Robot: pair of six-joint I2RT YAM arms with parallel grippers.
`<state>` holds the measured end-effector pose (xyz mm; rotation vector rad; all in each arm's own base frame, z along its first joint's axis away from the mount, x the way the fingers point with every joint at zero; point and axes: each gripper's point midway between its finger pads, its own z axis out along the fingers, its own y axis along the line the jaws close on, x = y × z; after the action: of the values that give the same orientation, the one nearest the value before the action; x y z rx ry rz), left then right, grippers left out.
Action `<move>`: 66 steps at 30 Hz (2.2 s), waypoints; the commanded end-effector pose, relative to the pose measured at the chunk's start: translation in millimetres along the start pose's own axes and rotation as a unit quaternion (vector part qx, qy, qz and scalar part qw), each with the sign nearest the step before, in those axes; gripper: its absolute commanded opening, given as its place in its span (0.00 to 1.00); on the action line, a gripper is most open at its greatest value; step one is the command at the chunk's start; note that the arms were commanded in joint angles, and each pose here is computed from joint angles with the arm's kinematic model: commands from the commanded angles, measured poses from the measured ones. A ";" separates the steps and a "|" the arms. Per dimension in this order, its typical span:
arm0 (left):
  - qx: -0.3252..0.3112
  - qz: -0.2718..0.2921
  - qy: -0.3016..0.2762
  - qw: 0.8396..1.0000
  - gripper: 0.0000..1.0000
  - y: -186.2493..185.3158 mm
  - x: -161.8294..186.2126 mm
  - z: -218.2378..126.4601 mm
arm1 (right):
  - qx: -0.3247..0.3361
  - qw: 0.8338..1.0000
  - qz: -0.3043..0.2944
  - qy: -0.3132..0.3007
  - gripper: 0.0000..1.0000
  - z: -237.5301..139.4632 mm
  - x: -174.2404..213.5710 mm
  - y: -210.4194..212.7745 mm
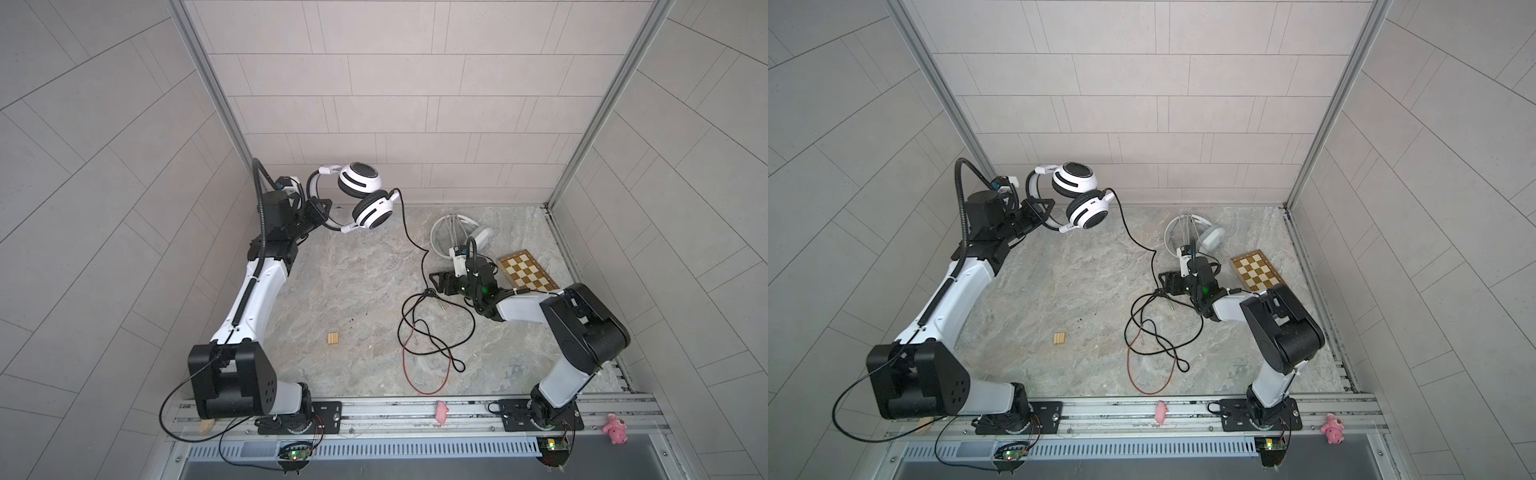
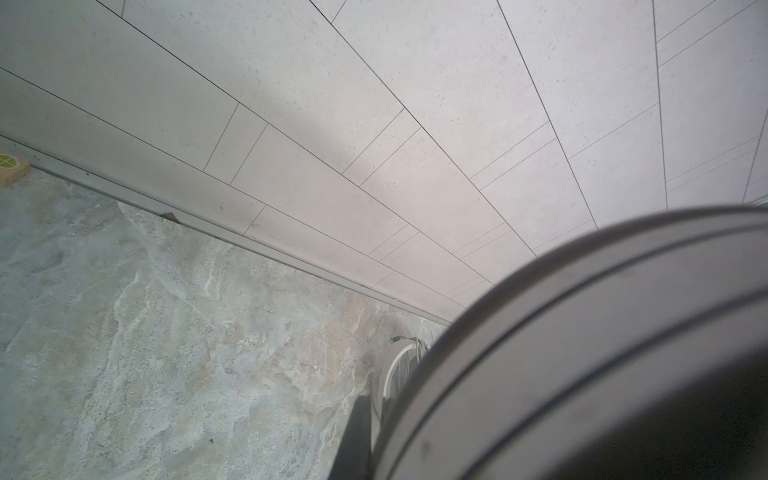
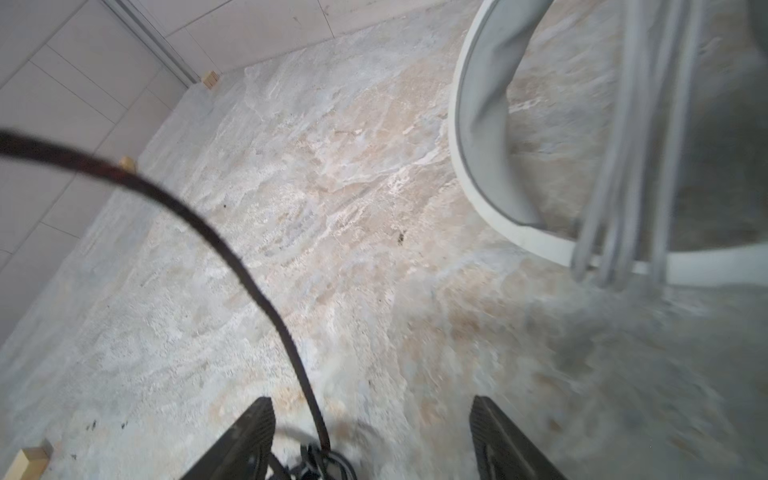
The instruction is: Wrap the headphones
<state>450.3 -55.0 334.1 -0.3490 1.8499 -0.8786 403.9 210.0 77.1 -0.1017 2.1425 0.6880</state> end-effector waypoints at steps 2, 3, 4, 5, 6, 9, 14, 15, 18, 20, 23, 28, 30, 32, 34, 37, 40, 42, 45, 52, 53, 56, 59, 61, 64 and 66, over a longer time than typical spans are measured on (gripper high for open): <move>0.059 -0.005 -0.032 0.998 0.00 -27.2 -22.6 -8.1 | -0.069 0.994 0.049 -0.063 0.75 22.0 -33.3 29.3; 0.059 -0.004 -0.033 0.998 0.00 -27.1 -22.7 -8.5 | -0.081 0.994 0.051 -0.062 0.74 27.3 -33.1 36.3; 0.057 -0.002 -0.034 0.998 0.00 -26.9 -23.0 -9.0 | -0.088 0.993 0.052 -0.057 0.74 34.2 -29.3 42.3; 0.054 0.001 -0.035 0.998 0.00 -25.4 -23.3 -9.0 | -0.092 0.993 0.052 -0.052 0.73 39.9 -26.1 48.9; 0.051 0.000 -0.036 0.998 0.00 -23.6 -23.8 -8.9 | -0.094 0.993 0.050 -0.047 0.73 44.3 -22.4 53.3; 0.056 -0.015 -0.038 0.998 0.00 -20.9 -27.3 -8.7 | -0.100 0.994 0.041 -0.035 0.72 55.3 -14.4 67.4; 0.058 -0.029 -0.037 0.997 0.00 -15.9 -27.1 -5.7 | -0.110 0.993 0.033 -0.030 0.70 56.1 -11.3 78.6; 0.058 -0.032 -0.038 0.997 0.00 -14.2 -28.2 -5.4 | -0.109 0.993 0.032 -0.032 0.70 53.1 -12.2 78.4; 0.062 -0.045 -0.040 0.996 0.00 -11.3 -31.8 -6.5 | -0.093 0.995 0.012 -0.032 0.70 39.1 -12.1 75.1; 0.058 -0.048 -0.047 0.996 0.00 -10.2 -33.0 -9.8 | -0.055 0.998 -0.012 -0.033 0.70 25.6 -12.1 63.0; 0.048 -0.049 -0.051 0.996 0.00 -6.9 -33.4 -11.7 | -0.009 0.998 -0.036 -0.047 0.70 1.9 -19.1 49.0; 0.052 -0.056 -0.048 0.996 0.00 -5.8 -32.9 -8.9 | -0.045 0.996 -0.076 -0.006 0.70 2.4 -13.3 70.4; 0.055 -0.060 -0.047 0.996 0.00 -5.1 -32.6 -7.4 | -0.050 0.996 -0.077 -0.002 0.70 7.5 -11.7 74.5; 0.059 -0.061 -0.045 0.995 0.00 -6.2 -32.2 -6.6 | -0.064 0.995 -0.070 0.004 0.70 15.8 -10.8 82.2; 0.061 -0.060 -0.043 0.995 0.00 -5.9 -31.4 -6.0 | -0.075 0.995 -0.069 0.015 0.70 26.7 -7.5 91.0; 0.062 -0.054 -0.043 0.996 0.00 -6.0 -30.7 -5.2 | -0.075 0.994 -0.073 0.039 0.70 47.6 -0.9 97.2; 0.073 -0.053 -0.038 0.995 0.00 -7.8 -29.6 -2.5 | -0.077 0.994 -0.065 0.048 0.70 66.1 1.9 98.3; 0.079 -0.056 -0.034 0.995 0.00 -9.0 -28.4 -1.1 | -0.086 0.994 -0.054 0.047 0.68 73.2 0.5 102.0; 0.086 -0.056 -0.030 0.994 0.00 -11.6 -28.4 -0.9 | -0.106 0.992 -0.043 0.051 0.56 76.7 5.3 110.5; 0.061 -0.056 -0.050 0.995 0.00 -2.2 -32.4 -12.1 | -0.085 0.993 -0.060 0.053 0.10 53.3 27.7 97.4; 0.055 -0.057 -0.052 0.996 0.00 0.1 -32.4 -13.1 | -0.077 0.994 -0.067 0.049 0.08 44.8 26.9 95.0; 0.031 -0.065 -0.063 0.995 0.00 9.8 -32.5 -15.5 | -0.042 0.993 -0.099 0.049 0.04 18.4 22.9 85.0; 0.014 -0.069 -0.070 0.995 0.00 14.2 -32.8 -19.1 | 0.018 0.986 -0.153 0.062 0.01 -12.0 10.0 75.6; -0.012 -0.065 -0.074 0.995 0.00 21.1 -32.3 -21.7 | 0.050 0.976 -0.197 0.085 0.01 -32.9 -3.5 77.0; -0.055 -0.065 -0.072 0.994 0.00 33.3 -26.9 -24.5 | 0.090 0.955 -0.262 0.108 0.00 -66.8 -26.2 85.7; -0.072 -0.064 -0.068 0.993 0.00 36.8 -24.6 -24.8 | 0.100 0.943 -0.298 0.107 0.00 -90.0 -46.5 98.1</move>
<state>451.2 -9.4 307.8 -0.6116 1.8211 -0.8466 363.1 271.2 191.1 -0.5407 2.1293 0.3691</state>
